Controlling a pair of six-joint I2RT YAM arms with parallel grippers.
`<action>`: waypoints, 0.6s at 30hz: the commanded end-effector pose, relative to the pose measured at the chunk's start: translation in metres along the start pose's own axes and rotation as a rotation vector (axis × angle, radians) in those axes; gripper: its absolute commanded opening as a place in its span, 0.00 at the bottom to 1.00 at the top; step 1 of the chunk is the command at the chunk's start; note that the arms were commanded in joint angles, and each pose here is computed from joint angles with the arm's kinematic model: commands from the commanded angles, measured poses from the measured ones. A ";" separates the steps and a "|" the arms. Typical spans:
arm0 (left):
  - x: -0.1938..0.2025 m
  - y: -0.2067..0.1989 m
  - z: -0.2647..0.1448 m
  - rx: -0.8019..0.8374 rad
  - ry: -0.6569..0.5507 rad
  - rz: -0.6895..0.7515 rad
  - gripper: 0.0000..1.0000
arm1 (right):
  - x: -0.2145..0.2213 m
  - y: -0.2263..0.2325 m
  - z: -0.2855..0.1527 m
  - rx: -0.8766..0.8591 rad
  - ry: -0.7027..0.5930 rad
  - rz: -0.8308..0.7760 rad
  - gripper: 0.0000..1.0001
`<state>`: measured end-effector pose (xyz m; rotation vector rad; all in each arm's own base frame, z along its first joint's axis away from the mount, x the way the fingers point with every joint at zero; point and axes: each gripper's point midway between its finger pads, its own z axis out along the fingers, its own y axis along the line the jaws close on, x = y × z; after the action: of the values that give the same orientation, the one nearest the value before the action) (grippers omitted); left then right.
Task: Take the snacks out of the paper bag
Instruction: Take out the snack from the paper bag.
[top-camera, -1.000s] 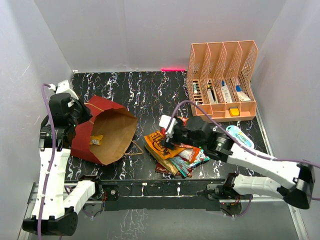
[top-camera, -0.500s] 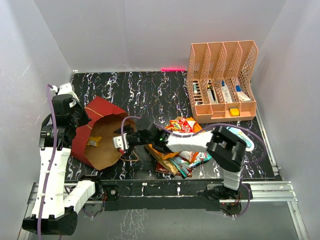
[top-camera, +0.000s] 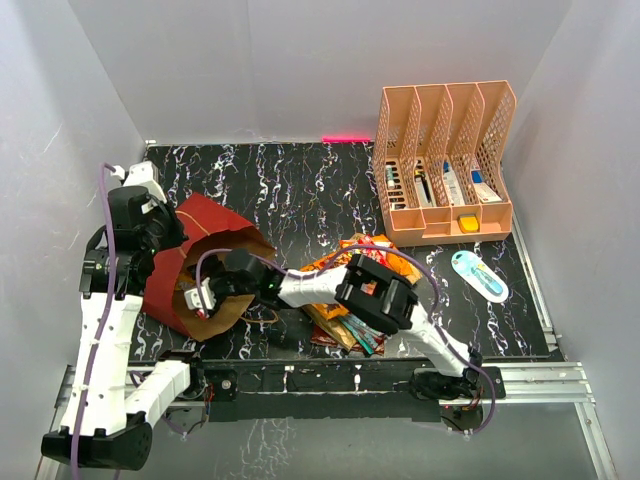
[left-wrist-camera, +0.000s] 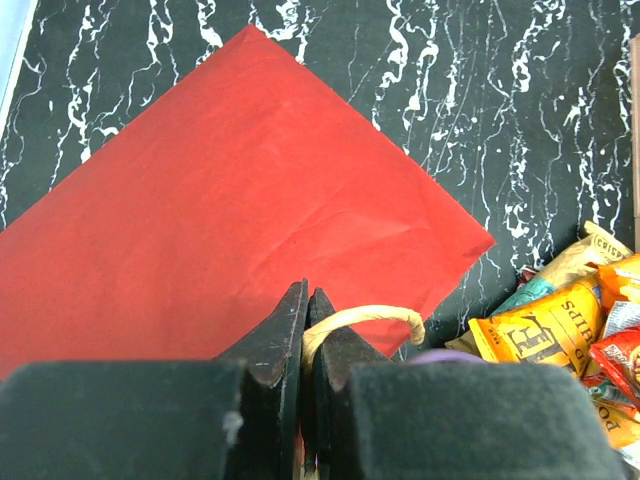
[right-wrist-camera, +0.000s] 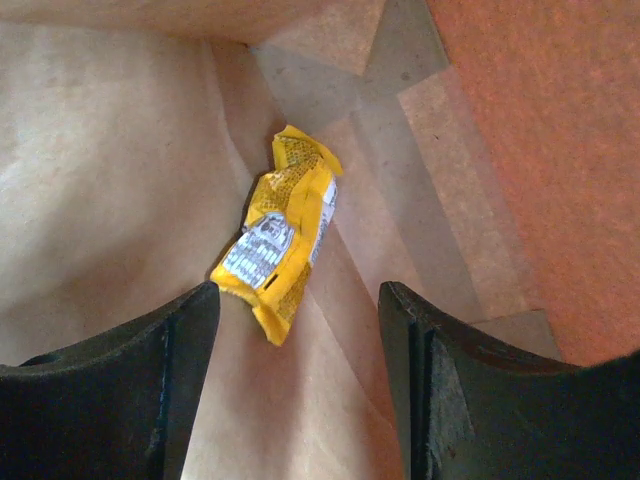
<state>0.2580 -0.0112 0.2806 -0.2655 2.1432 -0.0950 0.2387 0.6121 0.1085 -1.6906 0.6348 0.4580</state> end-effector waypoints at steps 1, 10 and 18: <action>-0.009 -0.009 -0.007 0.057 -0.051 0.017 0.00 | -0.013 -0.032 0.021 0.076 -0.054 0.095 0.69; -0.009 -0.012 -0.009 0.074 -0.063 0.017 0.00 | 0.005 -0.020 0.049 0.175 -0.103 0.419 0.79; -0.009 -0.021 -0.009 0.119 -0.059 -0.002 0.00 | 0.046 -0.011 0.077 0.248 -0.002 0.610 0.84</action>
<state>0.2581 -0.0219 0.2917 -0.2189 2.0941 -0.1635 0.2667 0.6685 0.0589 -1.3828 1.0701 0.7542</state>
